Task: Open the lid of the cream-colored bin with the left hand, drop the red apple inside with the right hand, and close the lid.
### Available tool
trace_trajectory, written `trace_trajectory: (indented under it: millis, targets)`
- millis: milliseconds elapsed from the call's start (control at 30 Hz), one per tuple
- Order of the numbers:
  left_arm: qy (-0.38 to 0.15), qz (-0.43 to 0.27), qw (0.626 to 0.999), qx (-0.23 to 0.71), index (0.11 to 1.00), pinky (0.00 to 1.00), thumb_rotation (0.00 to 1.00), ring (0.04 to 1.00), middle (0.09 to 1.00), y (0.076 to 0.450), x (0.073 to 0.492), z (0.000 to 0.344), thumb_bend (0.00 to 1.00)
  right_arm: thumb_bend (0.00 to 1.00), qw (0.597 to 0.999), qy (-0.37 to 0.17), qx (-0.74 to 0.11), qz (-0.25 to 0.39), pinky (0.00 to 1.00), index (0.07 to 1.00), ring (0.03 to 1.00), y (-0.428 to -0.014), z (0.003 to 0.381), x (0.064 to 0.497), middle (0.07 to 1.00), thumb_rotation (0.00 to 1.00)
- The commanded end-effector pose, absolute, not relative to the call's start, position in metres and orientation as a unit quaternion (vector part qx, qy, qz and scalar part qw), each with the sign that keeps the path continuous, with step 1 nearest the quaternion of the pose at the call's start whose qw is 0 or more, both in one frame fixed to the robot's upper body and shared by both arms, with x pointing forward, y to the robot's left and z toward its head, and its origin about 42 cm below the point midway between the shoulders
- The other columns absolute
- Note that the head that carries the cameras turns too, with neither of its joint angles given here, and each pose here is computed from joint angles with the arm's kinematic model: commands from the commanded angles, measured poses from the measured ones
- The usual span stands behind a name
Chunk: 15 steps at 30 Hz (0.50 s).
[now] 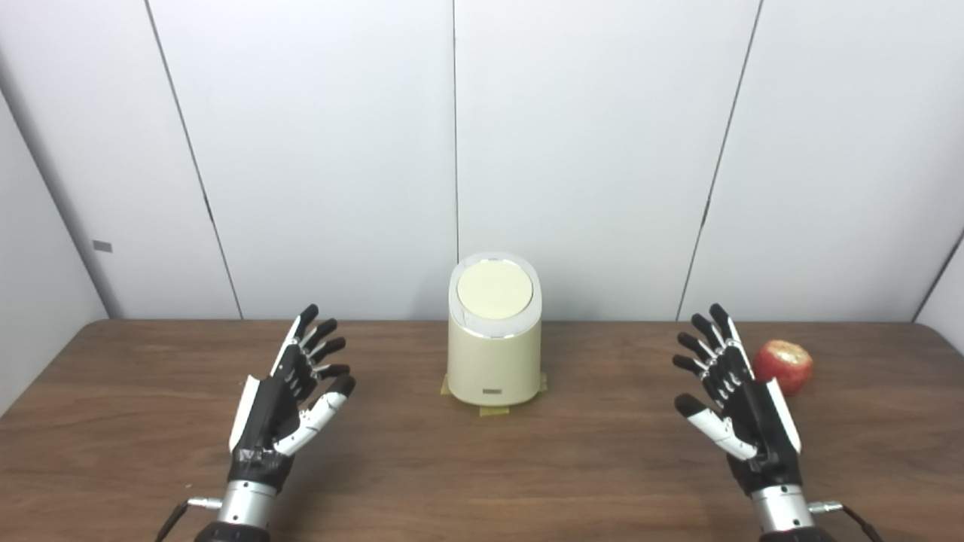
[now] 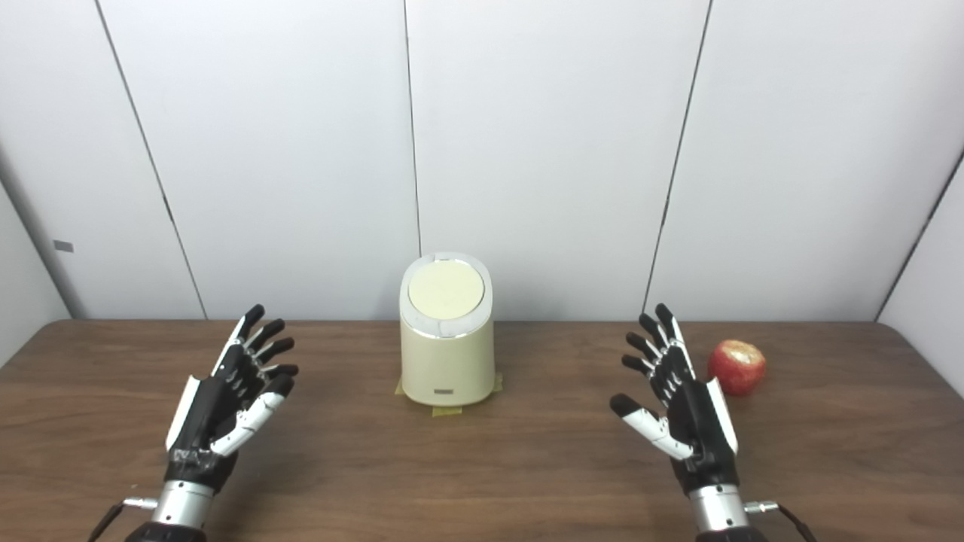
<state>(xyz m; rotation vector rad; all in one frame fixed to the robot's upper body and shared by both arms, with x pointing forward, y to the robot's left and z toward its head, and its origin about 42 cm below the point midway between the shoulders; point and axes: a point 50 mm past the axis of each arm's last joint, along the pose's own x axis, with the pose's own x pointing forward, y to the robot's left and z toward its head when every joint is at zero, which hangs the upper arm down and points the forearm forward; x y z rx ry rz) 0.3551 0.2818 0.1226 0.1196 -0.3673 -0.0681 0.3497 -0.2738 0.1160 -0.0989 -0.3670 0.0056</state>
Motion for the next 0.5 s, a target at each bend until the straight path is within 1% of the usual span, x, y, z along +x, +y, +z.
trace_trajectory:
  millis: [0,167,333,467]
  targets:
    - [-0.131,-0.026,0.990,0.051,0.999,0.72,0.44,0.848,0.920,0.2846,0.3326,0.0872,0.68,0.78,0.994,-0.108,-0.033,-0.003,0.79,1.000,0.883,-0.2705,0.0664,0.3143,0.948,0.57]
    - [-0.132,-0.026,0.989,0.057,0.984,0.71,0.44,0.849,0.921,0.2848,0.3330,0.0874,0.68,0.77,0.994,-0.109,-0.032,-0.002,0.79,1.000,0.881,-0.2705,0.0664,0.3145,0.949,0.57]
    - [-0.131,-0.023,0.989,0.063,0.977,0.78,0.48,0.883,0.928,0.2850,0.3335,0.0880,0.70,0.78,0.993,-0.109,-0.036,-0.002,0.79,1.000,0.879,-0.2702,0.0666,0.3156,0.946,0.57]
    - [-0.130,-0.018,0.990,0.053,0.970,0.78,0.48,0.889,0.928,0.2813,0.3348,0.0902,0.70,0.79,0.994,-0.108,-0.032,-0.001,0.78,1.000,0.876,-0.2706,0.0659,0.3169,0.947,0.57]
